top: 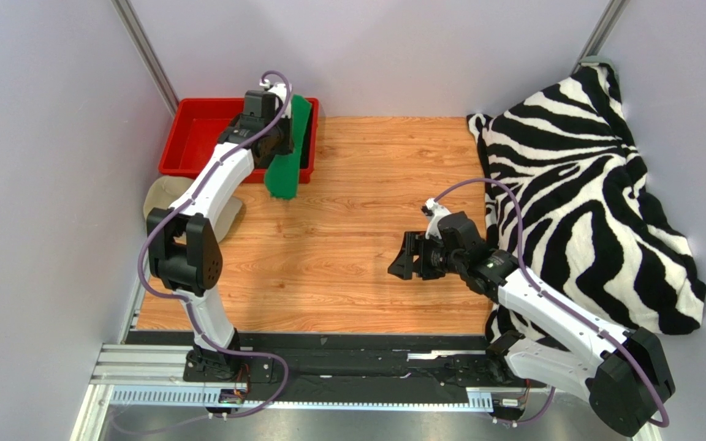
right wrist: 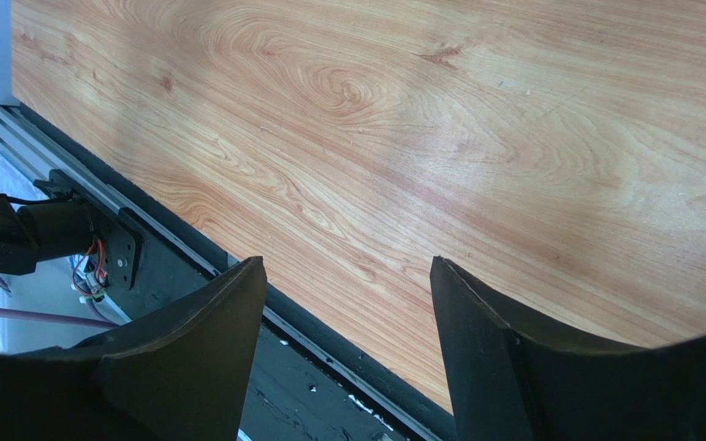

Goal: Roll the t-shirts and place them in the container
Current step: Place the T-shirt in the bin.

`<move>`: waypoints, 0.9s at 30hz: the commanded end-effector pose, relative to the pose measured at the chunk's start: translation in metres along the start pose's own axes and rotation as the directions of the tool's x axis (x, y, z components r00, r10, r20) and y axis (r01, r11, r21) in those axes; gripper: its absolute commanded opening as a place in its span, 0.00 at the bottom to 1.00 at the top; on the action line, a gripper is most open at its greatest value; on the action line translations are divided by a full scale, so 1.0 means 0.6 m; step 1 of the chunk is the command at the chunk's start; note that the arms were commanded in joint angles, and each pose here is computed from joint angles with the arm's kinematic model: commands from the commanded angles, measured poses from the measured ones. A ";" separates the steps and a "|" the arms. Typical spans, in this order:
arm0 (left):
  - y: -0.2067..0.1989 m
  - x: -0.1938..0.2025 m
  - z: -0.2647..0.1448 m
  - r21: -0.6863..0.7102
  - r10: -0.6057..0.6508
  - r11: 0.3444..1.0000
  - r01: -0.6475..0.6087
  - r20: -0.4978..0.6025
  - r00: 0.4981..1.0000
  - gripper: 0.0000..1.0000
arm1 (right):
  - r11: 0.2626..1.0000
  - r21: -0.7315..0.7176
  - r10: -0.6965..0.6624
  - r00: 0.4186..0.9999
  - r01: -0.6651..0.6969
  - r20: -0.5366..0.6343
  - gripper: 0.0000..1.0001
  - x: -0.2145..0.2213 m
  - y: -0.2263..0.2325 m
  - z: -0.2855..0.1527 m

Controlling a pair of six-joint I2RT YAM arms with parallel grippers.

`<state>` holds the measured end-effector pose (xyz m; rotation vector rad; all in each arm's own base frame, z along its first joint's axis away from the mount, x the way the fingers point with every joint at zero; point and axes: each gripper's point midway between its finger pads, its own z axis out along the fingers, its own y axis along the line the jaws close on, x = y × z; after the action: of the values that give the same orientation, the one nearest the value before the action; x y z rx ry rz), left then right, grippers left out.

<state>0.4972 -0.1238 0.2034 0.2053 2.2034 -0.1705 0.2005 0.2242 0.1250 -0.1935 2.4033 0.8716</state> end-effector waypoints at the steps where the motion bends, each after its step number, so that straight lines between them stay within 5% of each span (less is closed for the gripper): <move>1: 0.040 -0.140 -0.028 0.001 0.047 0.999 -0.048 0.247 0.968 0.00 | 0.999 0.004 -0.039 0.999 0.039 0.021 0.70 -0.020 0.007 -0.005; 6: 0.096 -0.177 0.000 0.020 0.045 0.998 -0.054 0.311 0.949 0.00 | 0.999 0.001 -0.040 0.999 0.040 0.007 0.70 -0.021 0.007 0.006; 11: 0.152 -0.187 0.032 -0.105 0.142 0.988 -0.110 0.378 0.915 0.00 | 0.999 -0.011 -0.038 0.999 0.038 -0.004 0.70 -0.023 0.009 0.023; 16: 0.247 -0.191 0.043 -0.206 0.124 0.978 -0.033 0.449 0.885 0.00 | 0.999 0.001 -0.037 0.999 0.037 -0.007 0.69 -0.025 0.003 0.040; 27: 0.387 -0.180 0.087 -0.257 0.112 0.966 -0.006 0.399 0.910 0.00 | 1.000 0.008 -0.027 0.998 0.028 -0.048 0.69 -0.031 -0.002 0.086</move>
<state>0.6309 0.0668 0.1894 0.0431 1.9226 0.0482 0.2197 0.2377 0.0866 -0.2164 2.5267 0.8031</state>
